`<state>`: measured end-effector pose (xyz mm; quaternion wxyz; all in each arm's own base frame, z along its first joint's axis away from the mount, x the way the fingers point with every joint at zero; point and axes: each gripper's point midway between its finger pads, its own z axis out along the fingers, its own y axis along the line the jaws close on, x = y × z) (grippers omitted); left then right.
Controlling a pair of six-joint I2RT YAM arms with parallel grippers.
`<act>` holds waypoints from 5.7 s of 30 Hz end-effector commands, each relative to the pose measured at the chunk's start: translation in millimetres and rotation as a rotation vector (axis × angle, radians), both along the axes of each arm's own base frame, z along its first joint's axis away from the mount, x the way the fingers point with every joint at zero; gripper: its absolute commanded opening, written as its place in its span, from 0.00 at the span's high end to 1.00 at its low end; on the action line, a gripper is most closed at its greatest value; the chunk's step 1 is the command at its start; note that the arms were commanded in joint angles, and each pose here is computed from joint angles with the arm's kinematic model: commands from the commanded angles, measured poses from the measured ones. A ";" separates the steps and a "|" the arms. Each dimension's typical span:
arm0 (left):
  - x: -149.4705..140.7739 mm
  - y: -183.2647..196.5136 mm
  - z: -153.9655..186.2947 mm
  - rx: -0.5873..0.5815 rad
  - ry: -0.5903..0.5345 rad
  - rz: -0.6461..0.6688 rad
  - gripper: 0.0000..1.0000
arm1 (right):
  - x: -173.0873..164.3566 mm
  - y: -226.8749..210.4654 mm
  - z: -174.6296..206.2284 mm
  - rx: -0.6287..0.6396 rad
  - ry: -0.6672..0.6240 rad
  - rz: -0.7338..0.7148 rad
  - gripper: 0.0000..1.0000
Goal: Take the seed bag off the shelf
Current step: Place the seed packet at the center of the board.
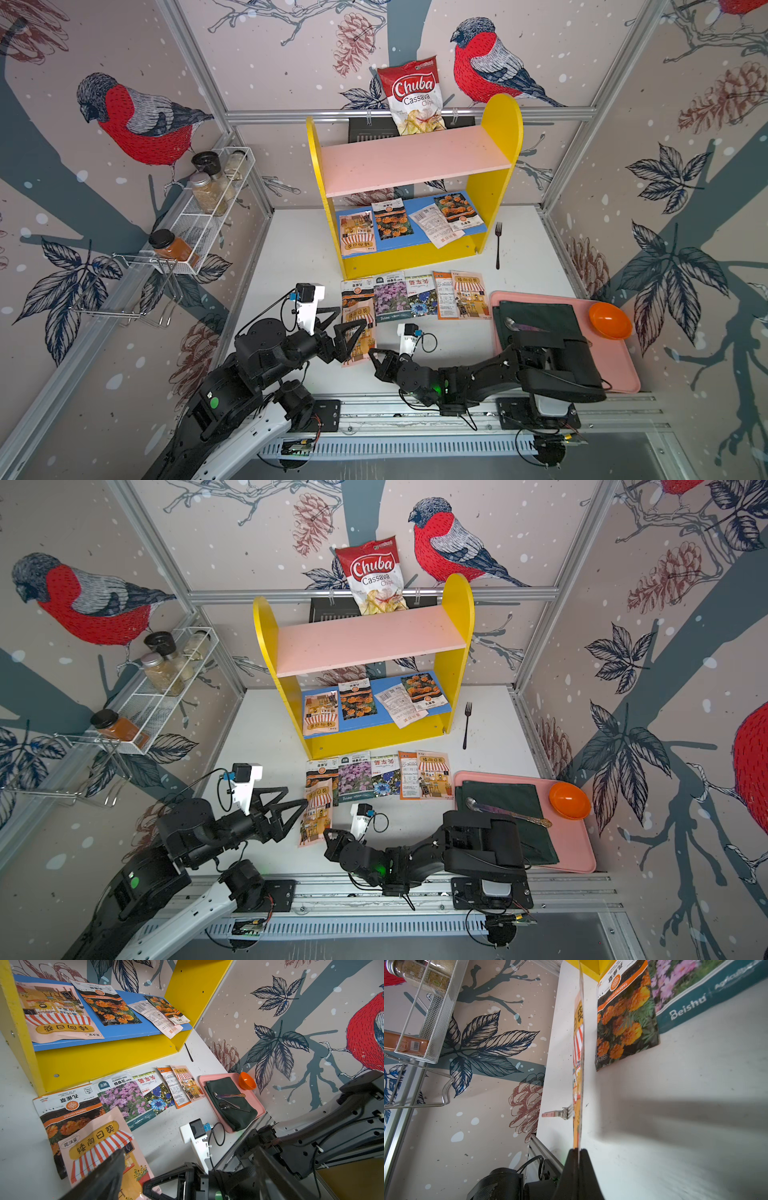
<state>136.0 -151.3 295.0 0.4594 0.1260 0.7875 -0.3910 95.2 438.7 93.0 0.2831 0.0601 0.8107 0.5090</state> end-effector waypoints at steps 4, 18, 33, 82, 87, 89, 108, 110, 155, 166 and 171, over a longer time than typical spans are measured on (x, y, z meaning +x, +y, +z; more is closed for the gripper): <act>0.9 -0.5 4.4 -0.022 -0.017 0.002 0.04 | -2.5 2.2 -10.3 -0.016 0.022 -0.009 1.00; -2.0 1.5 -1.6 -0.041 -0.013 0.004 0.03 | -10.9 1.4 -40.1 -0.099 0.059 -0.008 1.00; -5.6 1.6 -5.6 -0.058 -0.015 -0.007 0.04 | -17.0 -3.4 -49.7 -0.165 0.057 -0.040 0.71; -5.2 -0.3 -4.7 -0.067 -0.033 -0.016 0.04 | -3.4 -4.6 -53.7 -0.668 -0.177 -0.076 0.01; -6.1 0.6 -3.5 -0.071 -0.036 -0.016 0.04 | -3.7 -0.2 -54.9 -0.720 -0.191 -0.052 0.01; -6.2 1.7 -3.4 -0.071 -0.038 -0.011 0.04 | -2.7 -2.5 -54.2 -0.736 -0.193 -0.057 0.01; -6.8 3.3 -4.1 -0.072 -0.040 -0.006 0.04 | -6.9 -3.3 -63.8 -0.986 -0.299 0.022 0.01; -6.5 3.1 -4.4 -0.071 -0.039 -0.006 0.04 | -6.7 -4.2 -63.5 -0.994 -0.303 0.024 0.01; -2.8 6.1 -2.6 -0.073 -0.040 0.022 0.04 | -13.2 -2.9 -39.2 -0.650 -0.195 0.387 0.00; -1.8 5.5 -1.3 -0.071 -0.044 0.023 0.04 | -13.9 16.2 -37.9 -0.709 -0.278 0.448 0.00; -2.0 7.1 -1.2 -0.068 -0.045 0.028 0.04 | -11.6 26.2 -38.3 -0.699 -0.281 0.468 0.02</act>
